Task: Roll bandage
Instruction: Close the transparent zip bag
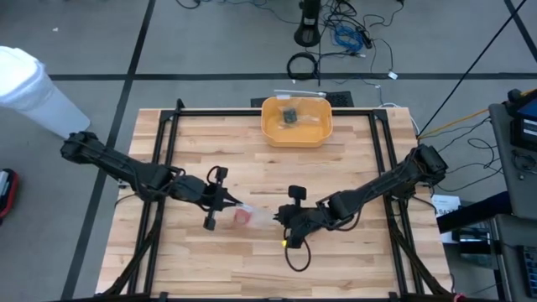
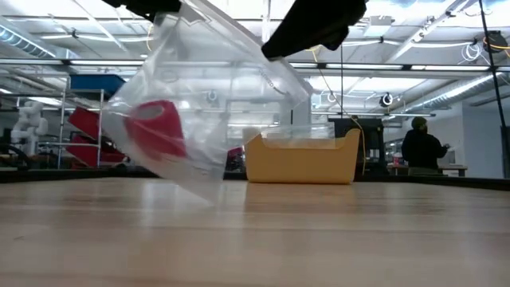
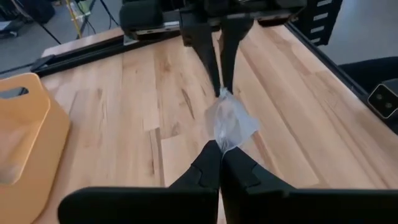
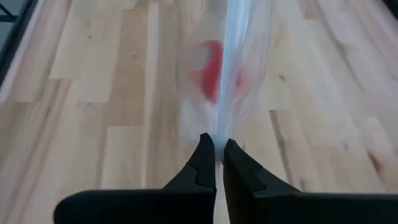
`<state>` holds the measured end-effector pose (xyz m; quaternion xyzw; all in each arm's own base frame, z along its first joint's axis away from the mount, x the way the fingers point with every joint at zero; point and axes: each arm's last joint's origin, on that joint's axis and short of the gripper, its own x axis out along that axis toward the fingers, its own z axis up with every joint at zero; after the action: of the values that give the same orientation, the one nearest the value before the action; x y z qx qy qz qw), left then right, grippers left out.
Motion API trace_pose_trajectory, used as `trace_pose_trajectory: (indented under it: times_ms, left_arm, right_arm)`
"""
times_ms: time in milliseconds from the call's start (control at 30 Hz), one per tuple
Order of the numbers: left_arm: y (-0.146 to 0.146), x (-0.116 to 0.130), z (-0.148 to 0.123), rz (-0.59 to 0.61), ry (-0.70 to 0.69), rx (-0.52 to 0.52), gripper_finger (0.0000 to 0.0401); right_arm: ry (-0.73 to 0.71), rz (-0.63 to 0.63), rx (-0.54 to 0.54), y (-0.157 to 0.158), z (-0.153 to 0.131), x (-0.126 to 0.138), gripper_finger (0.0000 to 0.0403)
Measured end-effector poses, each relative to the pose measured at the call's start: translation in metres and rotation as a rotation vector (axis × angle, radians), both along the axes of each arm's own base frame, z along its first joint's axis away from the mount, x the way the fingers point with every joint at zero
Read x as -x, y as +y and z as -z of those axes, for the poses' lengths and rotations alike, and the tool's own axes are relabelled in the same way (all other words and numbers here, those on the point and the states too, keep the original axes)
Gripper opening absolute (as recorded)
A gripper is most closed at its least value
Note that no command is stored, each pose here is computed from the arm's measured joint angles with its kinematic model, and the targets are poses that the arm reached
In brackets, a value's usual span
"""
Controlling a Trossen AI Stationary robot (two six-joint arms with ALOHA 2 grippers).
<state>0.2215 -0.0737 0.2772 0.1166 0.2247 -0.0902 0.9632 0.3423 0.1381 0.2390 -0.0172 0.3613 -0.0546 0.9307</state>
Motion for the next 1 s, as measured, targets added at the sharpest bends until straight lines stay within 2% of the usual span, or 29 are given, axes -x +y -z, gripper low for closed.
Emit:
trace_pose_trajectory:
  times_ms: [767,1000]
  left_arm:
    - [-0.008,0.017,-0.011,0.008,-0.040,-0.012,0.0000]
    - [-0.007,0.018,-0.011,-0.003,-0.031,0.007,0.0000]
  right_arm:
    - [0.014,0.045,-0.054,0.009,0.002,0.006,0.0016]
    - [-0.019,0.060,0.029,0.016,0.001,0.010,0.0025]
